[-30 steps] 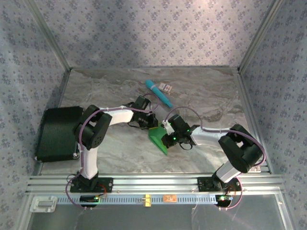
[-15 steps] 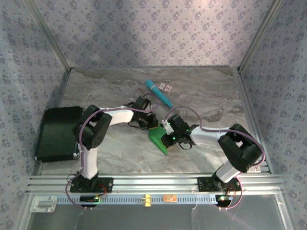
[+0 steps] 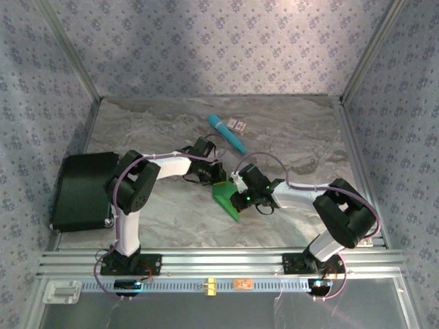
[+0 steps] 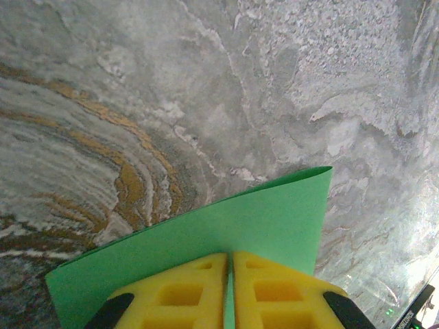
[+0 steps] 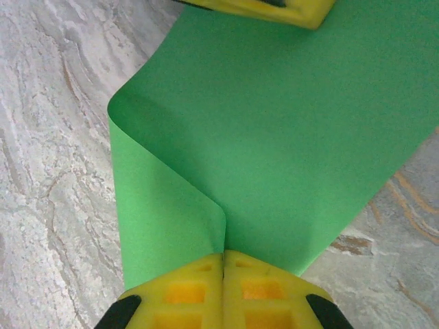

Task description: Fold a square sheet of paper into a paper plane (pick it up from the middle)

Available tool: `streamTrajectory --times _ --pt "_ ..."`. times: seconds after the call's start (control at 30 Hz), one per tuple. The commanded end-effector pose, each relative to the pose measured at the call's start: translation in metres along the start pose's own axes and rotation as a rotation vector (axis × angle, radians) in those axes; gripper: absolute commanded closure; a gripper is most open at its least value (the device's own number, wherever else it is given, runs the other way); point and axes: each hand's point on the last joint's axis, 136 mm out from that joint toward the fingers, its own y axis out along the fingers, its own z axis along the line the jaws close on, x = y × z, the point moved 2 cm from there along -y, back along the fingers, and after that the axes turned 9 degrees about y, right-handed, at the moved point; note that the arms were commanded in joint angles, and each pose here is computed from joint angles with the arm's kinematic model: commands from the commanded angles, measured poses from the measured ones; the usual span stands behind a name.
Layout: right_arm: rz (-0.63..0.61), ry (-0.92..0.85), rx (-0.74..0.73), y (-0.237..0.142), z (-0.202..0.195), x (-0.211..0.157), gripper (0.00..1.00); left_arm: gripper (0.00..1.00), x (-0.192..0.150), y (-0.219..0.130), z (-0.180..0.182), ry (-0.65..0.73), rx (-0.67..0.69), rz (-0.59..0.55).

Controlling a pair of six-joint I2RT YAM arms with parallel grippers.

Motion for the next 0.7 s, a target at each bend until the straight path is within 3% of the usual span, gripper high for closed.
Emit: streamTrajectory --times 0.0,0.67 --pt "0.010 0.016 -0.006 -0.0034 -0.0011 -0.0053 1.00 0.88 -0.0150 0.0074 0.0140 -0.019 0.064 0.046" --pt "0.043 0.023 -0.028 -0.0003 -0.0012 -0.0102 1.00 0.89 -0.0152 0.0075 0.0140 -0.022 0.060 0.045"
